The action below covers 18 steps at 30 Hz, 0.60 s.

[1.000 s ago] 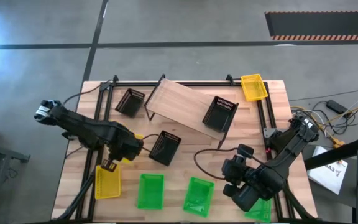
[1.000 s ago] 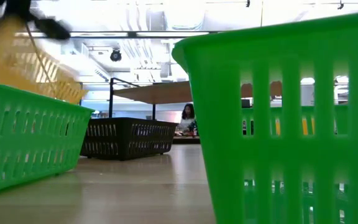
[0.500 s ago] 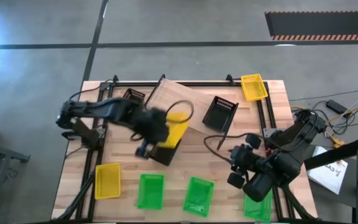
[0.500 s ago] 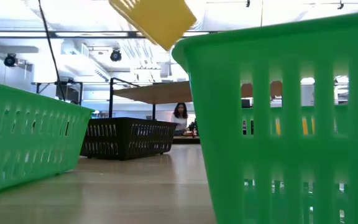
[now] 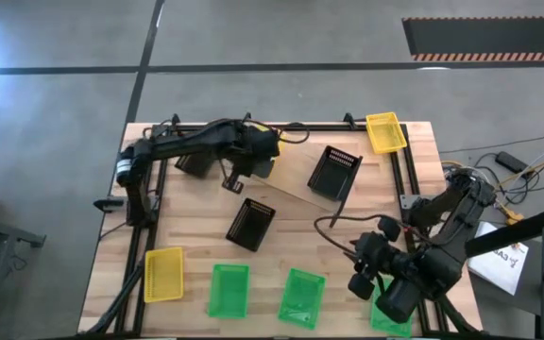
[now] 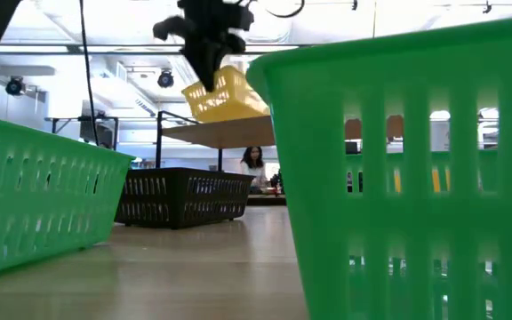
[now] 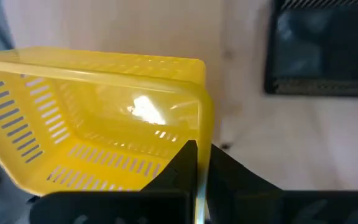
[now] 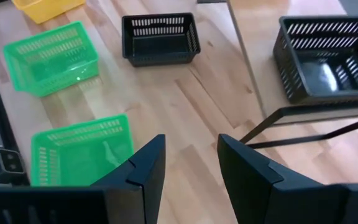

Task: Stack baskets on shelf by color
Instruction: Put the middle left yellow bin on the shelf

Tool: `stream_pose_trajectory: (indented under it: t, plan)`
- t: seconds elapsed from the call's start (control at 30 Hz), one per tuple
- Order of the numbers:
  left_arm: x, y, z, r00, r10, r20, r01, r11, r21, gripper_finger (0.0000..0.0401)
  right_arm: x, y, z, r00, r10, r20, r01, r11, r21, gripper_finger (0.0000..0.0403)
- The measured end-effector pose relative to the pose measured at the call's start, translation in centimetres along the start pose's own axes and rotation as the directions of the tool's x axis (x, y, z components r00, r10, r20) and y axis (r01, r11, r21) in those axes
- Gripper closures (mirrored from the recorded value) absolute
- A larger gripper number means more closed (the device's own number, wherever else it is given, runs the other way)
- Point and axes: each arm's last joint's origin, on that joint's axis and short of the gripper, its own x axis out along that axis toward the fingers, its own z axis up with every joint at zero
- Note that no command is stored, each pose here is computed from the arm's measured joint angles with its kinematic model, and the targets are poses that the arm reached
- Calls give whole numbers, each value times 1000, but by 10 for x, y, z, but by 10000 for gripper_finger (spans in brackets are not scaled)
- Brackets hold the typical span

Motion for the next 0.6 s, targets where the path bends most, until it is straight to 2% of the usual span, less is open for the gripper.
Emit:
stream_pose_trajectory:
  t: [0.5, 0.6]
  plan:
    - [22, 0, -14, 995, -23, -96, 22, 1000, -11, 400, 4, 7, -7, 1000, -12, -4, 12, 1000, 19, 264]
    - [23, 0, -14, 995, -25, -99, 24, 1000, -12, 388, 4, 7, -7, 1000, -12, -3, 12, 1000, 19, 264]
